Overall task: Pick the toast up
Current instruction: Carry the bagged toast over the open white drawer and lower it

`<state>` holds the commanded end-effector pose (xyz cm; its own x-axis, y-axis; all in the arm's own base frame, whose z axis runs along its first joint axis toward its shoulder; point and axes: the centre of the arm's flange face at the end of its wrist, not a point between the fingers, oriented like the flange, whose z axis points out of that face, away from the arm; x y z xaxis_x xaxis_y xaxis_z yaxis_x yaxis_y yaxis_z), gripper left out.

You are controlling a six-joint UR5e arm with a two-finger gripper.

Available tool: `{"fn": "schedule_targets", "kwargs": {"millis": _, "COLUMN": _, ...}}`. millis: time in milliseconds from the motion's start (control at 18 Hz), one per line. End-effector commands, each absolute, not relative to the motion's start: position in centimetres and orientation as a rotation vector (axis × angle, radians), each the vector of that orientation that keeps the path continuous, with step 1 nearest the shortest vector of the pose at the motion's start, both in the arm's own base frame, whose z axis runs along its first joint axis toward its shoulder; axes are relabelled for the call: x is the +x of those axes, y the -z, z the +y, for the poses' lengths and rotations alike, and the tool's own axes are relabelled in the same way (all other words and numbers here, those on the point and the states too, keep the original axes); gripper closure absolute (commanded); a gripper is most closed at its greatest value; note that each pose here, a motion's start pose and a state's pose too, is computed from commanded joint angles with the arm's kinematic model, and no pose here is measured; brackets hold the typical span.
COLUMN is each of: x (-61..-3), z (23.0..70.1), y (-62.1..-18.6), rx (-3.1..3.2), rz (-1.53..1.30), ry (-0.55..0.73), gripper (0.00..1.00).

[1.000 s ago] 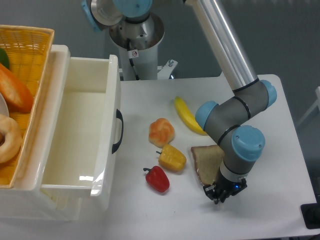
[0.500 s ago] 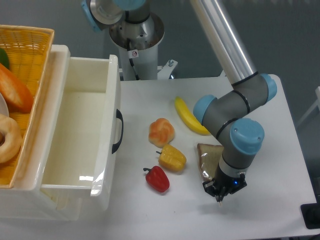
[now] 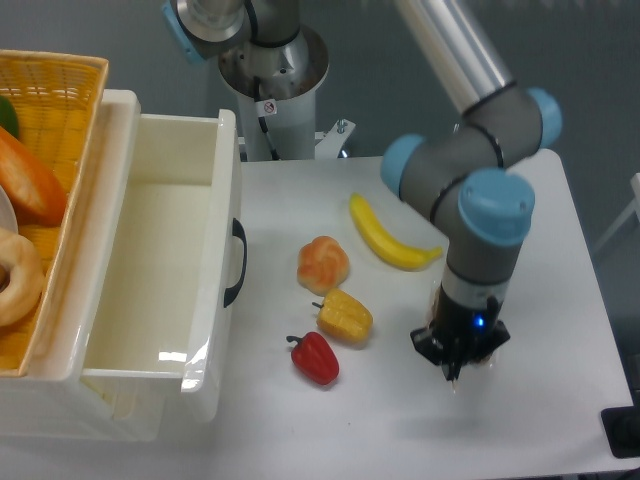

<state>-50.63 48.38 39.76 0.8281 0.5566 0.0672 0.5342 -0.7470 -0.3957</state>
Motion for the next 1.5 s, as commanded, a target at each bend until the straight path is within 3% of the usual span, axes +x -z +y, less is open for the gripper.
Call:
{"fn": "schedule_targets", "kwargs": {"millis": 222, "x": -47.6, "z": 47.4, "y": -46.8, "rx": -2.46, "rz": -0.918, "ry": -0.03, "gripper": 1.0}}
{"fn": "schedule_targets", "kwargs": {"millis": 556, "x": -43.7, "z": 47.8, "y": -52.9, "rx": -2.317, "rz": -0.87, "ry": 0.089, "gripper": 1.0}}
{"fn": "schedule_targets", "kwargs": {"millis": 778, "x": -41.4, "z": 49.2, "y": -54.4, "rx": -2.272, "rz": -0.839, "ry": 0.163, "gripper": 1.0}}
{"fn": "schedule_targets", "kwargs": {"millis": 1222, "x": -36.9, "z": 52.0, "y": -56.5, "rx": -2.178, "rz": -0.647, "ry": 0.428, "gripper": 1.0}}
{"fn": "schedule_targets", "kwargs": {"millis": 1500, "x": -34.0, "z": 53.0, "y": -58.8, "rx": -2.124, "rz": -0.521, "ry": 0.496, "gripper": 1.0}}
